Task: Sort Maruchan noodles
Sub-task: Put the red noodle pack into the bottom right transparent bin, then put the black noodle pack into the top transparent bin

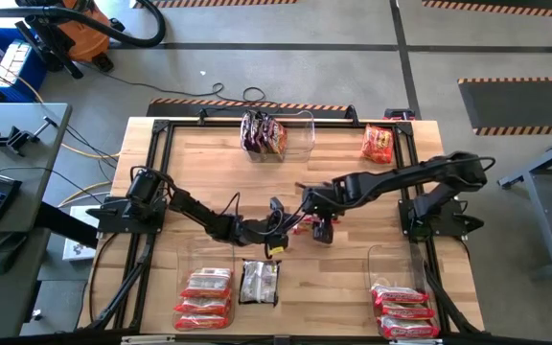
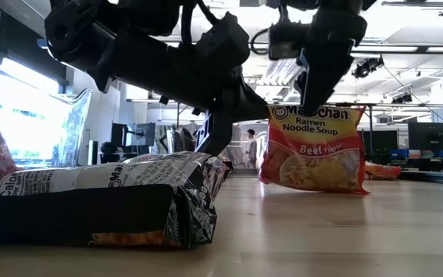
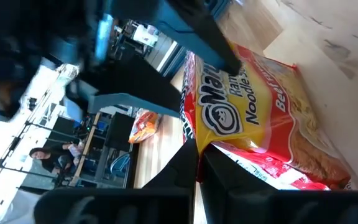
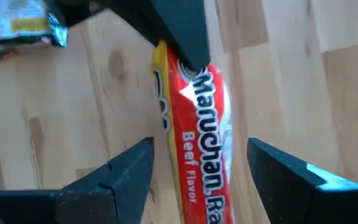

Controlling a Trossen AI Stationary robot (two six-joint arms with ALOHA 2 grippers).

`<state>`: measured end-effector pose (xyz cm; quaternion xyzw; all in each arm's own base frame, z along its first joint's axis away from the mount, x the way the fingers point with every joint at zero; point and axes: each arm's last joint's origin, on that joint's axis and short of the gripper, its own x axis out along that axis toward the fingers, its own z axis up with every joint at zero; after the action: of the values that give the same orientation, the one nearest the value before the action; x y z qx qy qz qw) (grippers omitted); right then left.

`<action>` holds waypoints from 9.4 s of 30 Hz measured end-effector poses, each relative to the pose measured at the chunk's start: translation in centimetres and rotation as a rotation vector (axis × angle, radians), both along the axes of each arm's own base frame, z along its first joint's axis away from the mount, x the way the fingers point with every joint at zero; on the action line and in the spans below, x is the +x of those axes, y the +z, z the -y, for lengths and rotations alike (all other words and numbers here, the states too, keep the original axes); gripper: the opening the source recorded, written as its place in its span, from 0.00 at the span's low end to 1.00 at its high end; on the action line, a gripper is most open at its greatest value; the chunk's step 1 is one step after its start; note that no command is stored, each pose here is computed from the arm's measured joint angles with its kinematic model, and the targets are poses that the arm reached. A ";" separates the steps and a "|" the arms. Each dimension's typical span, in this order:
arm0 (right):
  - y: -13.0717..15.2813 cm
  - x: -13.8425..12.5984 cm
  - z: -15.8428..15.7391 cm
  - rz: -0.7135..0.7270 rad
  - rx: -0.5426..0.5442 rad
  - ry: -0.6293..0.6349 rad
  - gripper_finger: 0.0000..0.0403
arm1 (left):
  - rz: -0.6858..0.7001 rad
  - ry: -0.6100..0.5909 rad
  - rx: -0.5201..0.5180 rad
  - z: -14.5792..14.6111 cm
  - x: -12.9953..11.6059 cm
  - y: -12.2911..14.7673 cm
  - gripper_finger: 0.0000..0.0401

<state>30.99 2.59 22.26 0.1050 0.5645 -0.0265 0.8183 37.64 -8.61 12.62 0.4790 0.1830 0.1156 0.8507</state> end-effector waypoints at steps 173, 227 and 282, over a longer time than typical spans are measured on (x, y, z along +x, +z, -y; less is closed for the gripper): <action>4.1 -14.7 -13.0 0.403 -0.218 0.010 0.00 | -0.108 -0.394 -0.694 -6.0 -8.5 3.1 0.10; -5.6 4.4 -6.9 0.285 -0.464 0.266 0.00 | -0.144 -0.343 -0.578 -1.2 -10.4 6.0 0.10; -8.3 -6.9 -5.7 0.512 -0.332 -0.117 0.00 | -0.216 0.171 -0.568 -5.1 -5.2 -0.2 0.41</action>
<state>24.05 8.28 13.97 0.0054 0.3209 -0.1381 0.9370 32.45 -3.49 12.46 0.2147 0.3371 0.0795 0.9132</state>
